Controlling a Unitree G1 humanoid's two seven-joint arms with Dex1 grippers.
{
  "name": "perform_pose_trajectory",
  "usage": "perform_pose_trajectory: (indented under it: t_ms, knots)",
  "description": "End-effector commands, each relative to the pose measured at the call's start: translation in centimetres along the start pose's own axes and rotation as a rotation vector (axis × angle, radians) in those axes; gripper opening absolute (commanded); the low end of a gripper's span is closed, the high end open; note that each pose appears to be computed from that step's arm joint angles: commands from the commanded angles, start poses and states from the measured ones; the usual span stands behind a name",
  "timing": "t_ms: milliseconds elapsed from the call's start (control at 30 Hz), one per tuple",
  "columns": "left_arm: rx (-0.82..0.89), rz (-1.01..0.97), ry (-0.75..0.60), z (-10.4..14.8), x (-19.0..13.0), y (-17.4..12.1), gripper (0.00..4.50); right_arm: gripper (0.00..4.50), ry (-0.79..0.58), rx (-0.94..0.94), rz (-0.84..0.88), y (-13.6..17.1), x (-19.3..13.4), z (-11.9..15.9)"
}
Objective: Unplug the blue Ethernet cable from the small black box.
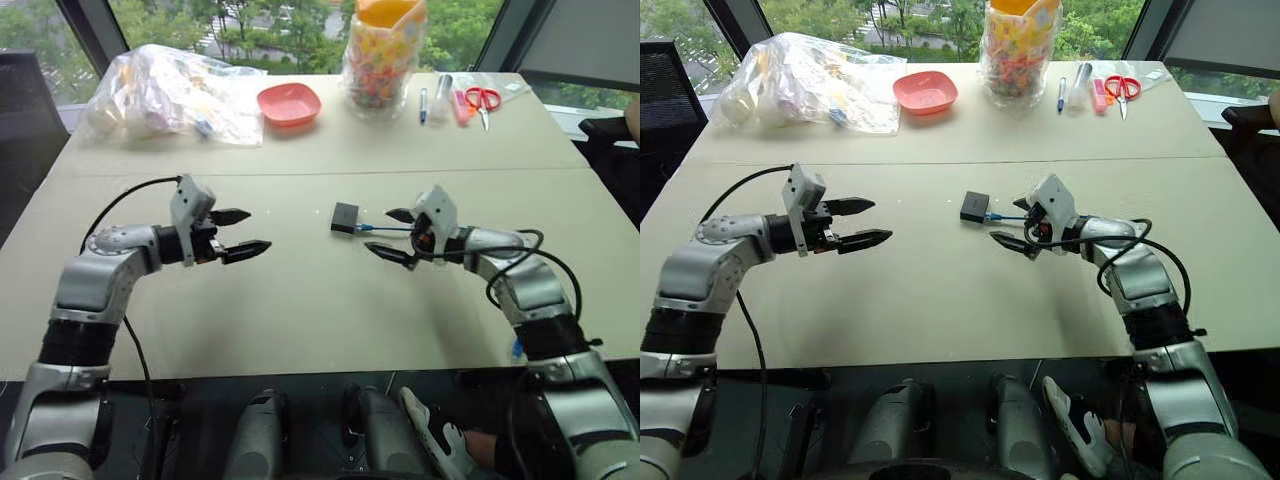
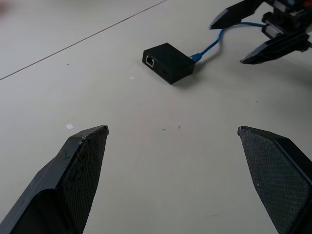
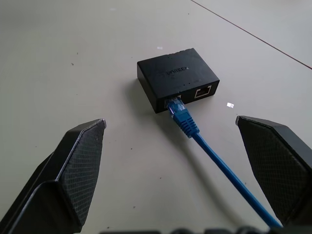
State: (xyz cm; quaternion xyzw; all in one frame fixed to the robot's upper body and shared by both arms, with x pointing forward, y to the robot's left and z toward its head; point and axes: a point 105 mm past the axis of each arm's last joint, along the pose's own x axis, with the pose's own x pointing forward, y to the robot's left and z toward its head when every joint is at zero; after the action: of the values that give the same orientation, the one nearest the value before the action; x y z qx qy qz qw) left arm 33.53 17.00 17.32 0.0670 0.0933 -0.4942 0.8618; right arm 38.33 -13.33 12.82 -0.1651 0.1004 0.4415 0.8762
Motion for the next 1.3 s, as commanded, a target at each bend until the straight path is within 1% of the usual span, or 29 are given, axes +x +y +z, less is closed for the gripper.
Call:
perform_pose_trajectory:
  t_ms: [33, 100, 200, 233, 300, 333, 367, 400, 467, 500, 533, 567, 633, 700, 800, 833, 900, 1000, 1100, 1233, 1300]
  knots:
    - [0.040, -0.046, -0.046, 2.7, -1.2, -0.7, 4.45, 4.50, 0.050, -0.068, 0.047, -0.7, 1.3, -0.5]
    - [0.046, -0.050, -0.042, 3.0, -1.6, -1.0, 4.45, 4.50, 0.069, -0.069, 0.054, -1.3, 2.1, -0.7]
    - [0.046, -0.011, -0.039, 2.6, -1.9, -1.0, 4.45, 4.50, 0.121, -0.071, 0.115, -1.3, 2.9, -1.4]
    - [0.042, -0.002, -0.039, 2.4, -2.0, -1.1, 4.49, 4.24, 0.127, -0.079, 0.132, -1.2, 3.0, -1.4]
    - [0.030, 0.011, -0.043, 2.2, -2.1, -1.2, 4.50, 3.65, 0.119, -0.080, 0.146, -1.3, 3.3, -1.1]
    - [0.026, 0.020, -0.046, 2.0, -2.1, -1.3, 4.50, 3.23, 0.120, -0.089, 0.167, -1.1, 3.5, -1.0]
    - [0.021, 0.030, -0.045, 1.8, -2.2, -1.4, 4.50, 2.68, 0.136, -0.114, 0.198, -0.8, 3.6, -0.9]
    - [0.018, 0.037, -0.045, 1.6, -2.2, -1.4, 4.50, 2.28, 0.148, -0.134, 0.220, -0.6, 3.6, -0.9]
    - [0.014, 0.044, -0.046, 1.5, -2.3, -1.4, 4.50, 1.18, 0.179, -0.165, 0.252, -0.3, 3.6, -1.1]
    - [0.014, 0.046, -0.047, 1.5, -2.3, -1.3, 4.50, 0.75, 0.190, -0.173, 0.259, -0.3, 3.6, -1.2]
    - [0.018, 0.051, -0.056, 1.7, -2.0, -1.0, 4.50, 0.25, 0.220, -0.220, 0.269, -0.2, 3.5, -1.6]
    - [0.021, 0.053, -0.062, 1.8, -1.8, -0.7, 4.50, 0.08, 0.241, -0.255, 0.276, -0.1, 3.5, -1.8]
    - [-0.008, 0.067, -0.119, 2.4, -0.5, 0.6, 4.50, 0.08, 0.229, -0.390, 0.204, -0.8, 3.7, -1.1]
    - [-0.045, 0.046, -0.154, 2.6, 0.8, 1.5, 4.50, 0.08, 0.181, -0.541, 0.126, -1.2, 3.9, 0.4]
    - [-0.160, -0.056, -0.199, 2.8, 3.2, 2.0, 4.50, 0.08, 0.064, -0.785, -0.020, -1.7, 3.8, 3.6]
    - [-0.193, -0.085, -0.214, 3.0, 3.7, 2.1, 4.50, 0.08, 0.042, -0.834, -0.042, -1.6, 3.6, 4.2]
    - [-0.277, -0.105, -0.271, 3.6, 4.9, 2.9, 4.50, 0.08, 0.039, -0.920, -0.080, -1.5, 3.2, 4.7]
    - [-0.312, -0.099, -0.282, 3.7, 6.3, 3.8, 4.50, 0.08, 0.001, -0.956, -0.142, -1.4, 2.7, 5.7]
    - [-0.322, -0.094, -0.293, 4.5, 7.5, 4.4, 4.50, 0.08, -0.053, -0.994, -0.195, -1.0, 2.1, 7.1]
    - [-0.294, -0.134, -0.274, 4.9, 9.0, 4.0, 4.50, 0.08, -0.120, -0.990, -0.224, 0.2, 1.6, 8.6]
    - [-0.281, -0.144, -0.273, 5.1, 9.6, 3.9, 4.50, 0.08, -0.130, -0.989, -0.229, 0.6, 1.5, 9.0]
